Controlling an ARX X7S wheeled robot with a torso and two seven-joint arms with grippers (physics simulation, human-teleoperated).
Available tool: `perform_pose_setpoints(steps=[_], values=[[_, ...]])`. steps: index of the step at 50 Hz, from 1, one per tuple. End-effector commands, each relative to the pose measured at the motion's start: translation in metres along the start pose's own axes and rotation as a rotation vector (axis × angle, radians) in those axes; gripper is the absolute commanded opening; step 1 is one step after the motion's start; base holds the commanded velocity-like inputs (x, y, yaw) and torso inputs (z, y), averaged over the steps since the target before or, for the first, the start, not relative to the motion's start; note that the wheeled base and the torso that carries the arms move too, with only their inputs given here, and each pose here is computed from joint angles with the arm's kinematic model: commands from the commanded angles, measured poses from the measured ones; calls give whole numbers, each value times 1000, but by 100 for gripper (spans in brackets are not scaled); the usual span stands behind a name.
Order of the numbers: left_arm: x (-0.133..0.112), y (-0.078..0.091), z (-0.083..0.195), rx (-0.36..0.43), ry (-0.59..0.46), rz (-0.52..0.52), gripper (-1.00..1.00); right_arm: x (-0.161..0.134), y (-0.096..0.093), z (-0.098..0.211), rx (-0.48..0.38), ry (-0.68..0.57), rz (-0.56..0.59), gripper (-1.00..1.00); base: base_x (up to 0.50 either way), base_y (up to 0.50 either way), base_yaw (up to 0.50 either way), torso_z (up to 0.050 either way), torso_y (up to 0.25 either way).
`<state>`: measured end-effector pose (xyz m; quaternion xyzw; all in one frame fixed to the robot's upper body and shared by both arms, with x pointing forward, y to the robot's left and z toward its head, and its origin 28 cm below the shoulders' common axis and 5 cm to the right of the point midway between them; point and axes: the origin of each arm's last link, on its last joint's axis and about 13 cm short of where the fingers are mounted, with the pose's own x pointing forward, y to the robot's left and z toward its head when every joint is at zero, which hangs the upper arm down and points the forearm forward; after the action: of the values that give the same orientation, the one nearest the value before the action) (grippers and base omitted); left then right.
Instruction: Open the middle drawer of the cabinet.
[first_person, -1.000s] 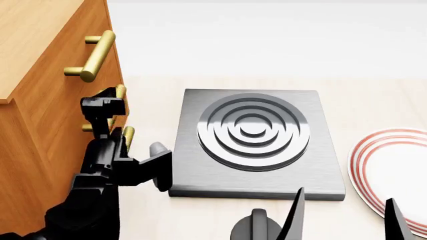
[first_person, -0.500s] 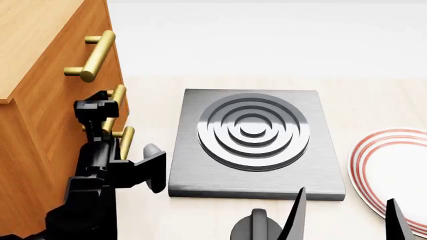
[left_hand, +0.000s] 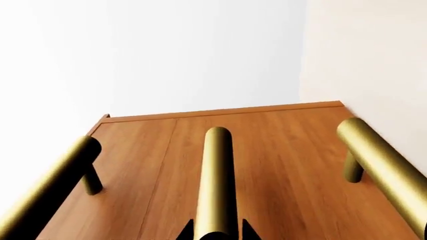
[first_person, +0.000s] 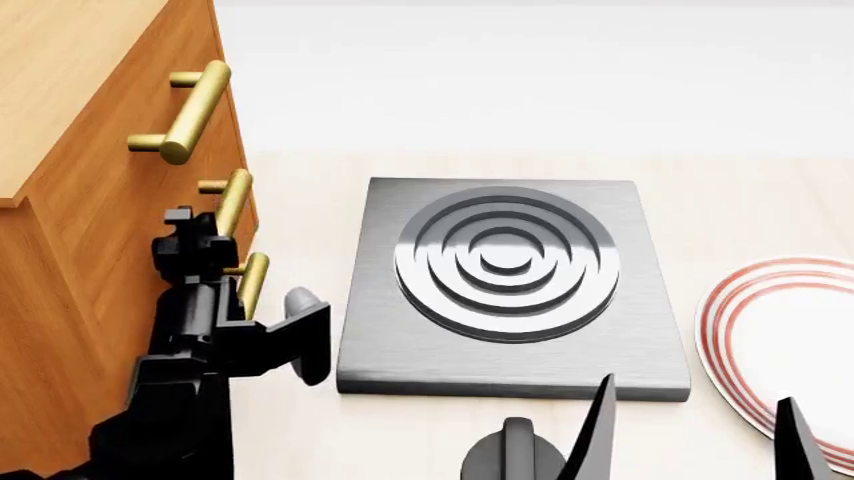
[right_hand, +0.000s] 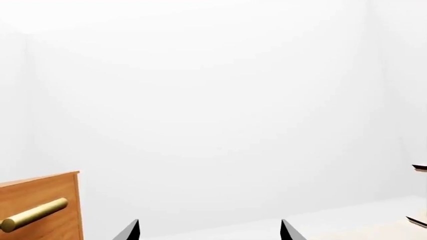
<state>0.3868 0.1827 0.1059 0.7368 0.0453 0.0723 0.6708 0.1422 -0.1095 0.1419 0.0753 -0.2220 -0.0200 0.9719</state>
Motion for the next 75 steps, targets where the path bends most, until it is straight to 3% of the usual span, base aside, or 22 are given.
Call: perform_pose_setpoints(steps=[1, 14, 35, 75], values=[[-1, 3, 5, 14, -39, 64, -100, 0, 0, 0, -1, -1, -2, 100, 0, 0, 0, 0, 0], [-4, 5, 17, 10, -117, 86, -100, 0, 0, 1, 0, -4, -3, 100, 0, 0, 0, 0, 1], [-11, 24, 42, -9, -234, 115, -100, -1, -2, 4, 4, -13, -11, 100, 0, 0, -2, 0, 2], [-33, 30, 68, -19, -384, 133, -100, -1, -4, 7, 8, -21, -17, 100, 0, 0, 0, 1, 4]])
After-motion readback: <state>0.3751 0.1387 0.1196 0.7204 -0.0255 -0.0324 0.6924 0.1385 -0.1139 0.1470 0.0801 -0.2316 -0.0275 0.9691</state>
